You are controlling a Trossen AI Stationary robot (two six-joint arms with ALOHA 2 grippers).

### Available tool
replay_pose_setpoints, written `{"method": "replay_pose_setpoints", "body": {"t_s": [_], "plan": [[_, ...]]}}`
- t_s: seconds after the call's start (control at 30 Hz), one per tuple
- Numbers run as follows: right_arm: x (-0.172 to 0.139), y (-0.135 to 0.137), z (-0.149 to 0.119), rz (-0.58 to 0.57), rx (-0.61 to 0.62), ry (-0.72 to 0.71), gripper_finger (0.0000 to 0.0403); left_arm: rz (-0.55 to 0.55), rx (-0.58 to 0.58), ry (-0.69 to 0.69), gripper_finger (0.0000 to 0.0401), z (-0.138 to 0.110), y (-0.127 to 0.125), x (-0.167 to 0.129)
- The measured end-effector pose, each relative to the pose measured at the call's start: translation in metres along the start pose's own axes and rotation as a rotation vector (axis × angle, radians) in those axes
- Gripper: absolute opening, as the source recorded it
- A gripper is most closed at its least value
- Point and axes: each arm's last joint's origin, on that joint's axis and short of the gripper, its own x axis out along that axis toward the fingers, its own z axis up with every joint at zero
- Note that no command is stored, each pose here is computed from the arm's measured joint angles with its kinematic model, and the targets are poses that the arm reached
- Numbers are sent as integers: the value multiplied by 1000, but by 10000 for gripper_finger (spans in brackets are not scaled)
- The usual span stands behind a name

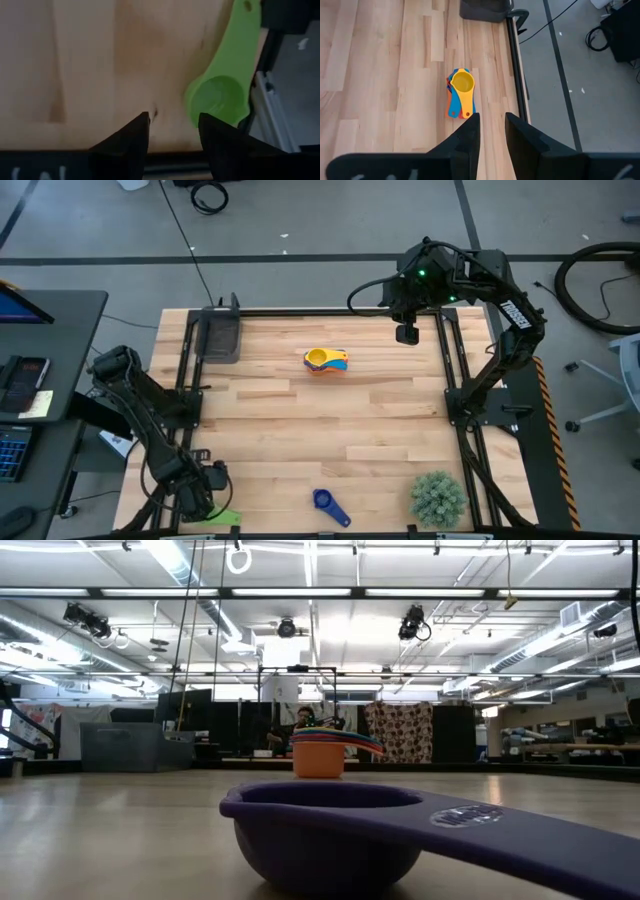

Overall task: Nest measuring cups in basket
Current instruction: Stack the green measuring cup on top of the yellow measuring cup

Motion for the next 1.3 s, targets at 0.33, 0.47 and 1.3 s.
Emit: {"method": "replay_pose_setpoints", "body": {"t_s": [0.33, 0.47, 1.3], "plan": [[0, 0, 0, 0, 0, 0, 95, -64, 34, -36, 176, -4, 1, 16], [0, 0, 0, 0, 0, 0, 95, -71, 55, -33, 176, -10, 1, 19], [0, 0, 0, 0, 0, 0, 94, -64, 163, -123, 176, -23, -4, 25]]}}
